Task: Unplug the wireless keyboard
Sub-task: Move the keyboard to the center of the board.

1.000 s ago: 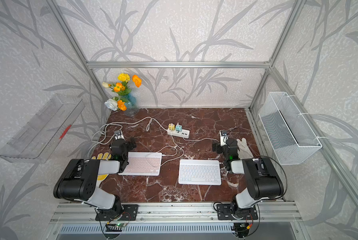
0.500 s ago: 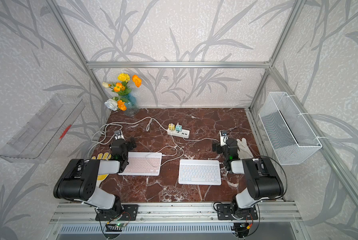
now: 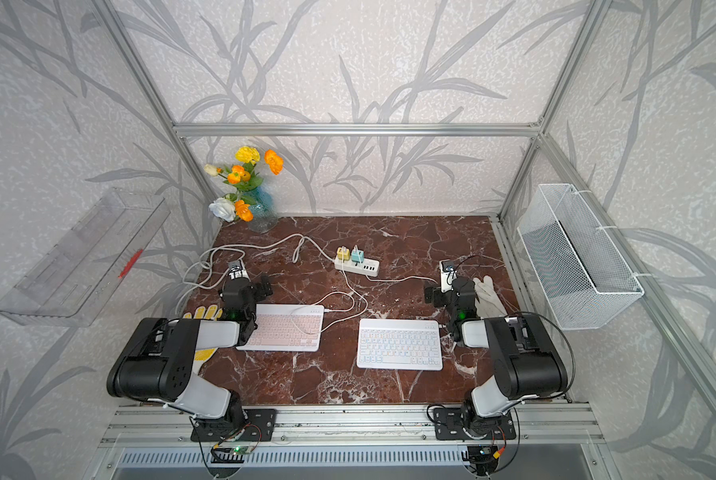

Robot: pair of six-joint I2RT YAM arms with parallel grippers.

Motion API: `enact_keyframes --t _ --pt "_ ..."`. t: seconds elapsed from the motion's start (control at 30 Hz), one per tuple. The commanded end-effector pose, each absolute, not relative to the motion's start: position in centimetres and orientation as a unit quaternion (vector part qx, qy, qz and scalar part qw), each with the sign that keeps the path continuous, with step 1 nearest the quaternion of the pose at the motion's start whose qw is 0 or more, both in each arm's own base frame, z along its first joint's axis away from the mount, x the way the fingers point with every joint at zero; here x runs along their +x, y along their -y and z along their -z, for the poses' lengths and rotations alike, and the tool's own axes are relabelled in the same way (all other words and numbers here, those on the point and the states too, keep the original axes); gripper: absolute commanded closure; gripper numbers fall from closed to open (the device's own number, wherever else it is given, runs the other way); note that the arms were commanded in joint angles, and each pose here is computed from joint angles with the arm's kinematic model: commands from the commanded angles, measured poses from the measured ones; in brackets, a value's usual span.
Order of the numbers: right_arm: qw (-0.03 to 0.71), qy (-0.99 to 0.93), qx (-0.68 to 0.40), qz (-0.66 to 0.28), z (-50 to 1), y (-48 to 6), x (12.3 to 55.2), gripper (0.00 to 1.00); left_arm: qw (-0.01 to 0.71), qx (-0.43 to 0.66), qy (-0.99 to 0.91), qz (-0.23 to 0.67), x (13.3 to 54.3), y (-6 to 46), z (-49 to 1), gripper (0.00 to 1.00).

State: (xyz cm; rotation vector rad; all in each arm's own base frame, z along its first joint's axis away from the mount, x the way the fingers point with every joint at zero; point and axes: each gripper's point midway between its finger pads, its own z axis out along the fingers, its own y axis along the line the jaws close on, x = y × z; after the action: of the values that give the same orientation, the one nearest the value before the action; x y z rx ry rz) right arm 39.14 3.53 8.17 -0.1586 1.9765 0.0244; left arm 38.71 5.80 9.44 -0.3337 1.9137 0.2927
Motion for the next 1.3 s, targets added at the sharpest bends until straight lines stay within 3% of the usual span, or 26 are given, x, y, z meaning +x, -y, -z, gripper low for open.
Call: enact_keyframes --t 0.0,0.33,0.5,0.9,1.27 --pt "0.551 -0.832 -0.053 -0.007 -12.0 -3.1 39.6 0.01 0.533 -0.127 -0.827 -0.123 39.1 -5.8 -11.8 0.01" --pt "0.524 -0.846 -0.043 -0.095 -16.2 -5.8 38.7 0.01 0.494 -0.139 -0.856 -0.067 39.4 -4.2 -16.0 0.01" --pt "0.48 -0.864 -0.088 -0.125 -17.4 -9.5 38.1 0.01 0.466 -0.158 -0.87 0.017 39.8 -1.6 -16.7 0.01" --pt "0.394 -0.891 -0.106 -0.199 -18.3 -17.3 36.0 0.01 0.408 -0.144 -0.894 0.118 40.5 4.4 -17.2 0.02" --pt "0.281 -0.948 0.041 -0.14 -14.9 -12.7 30.6 0.01 0.327 -0.082 -0.917 0.213 37.2 15.3 -16.6 0.04"
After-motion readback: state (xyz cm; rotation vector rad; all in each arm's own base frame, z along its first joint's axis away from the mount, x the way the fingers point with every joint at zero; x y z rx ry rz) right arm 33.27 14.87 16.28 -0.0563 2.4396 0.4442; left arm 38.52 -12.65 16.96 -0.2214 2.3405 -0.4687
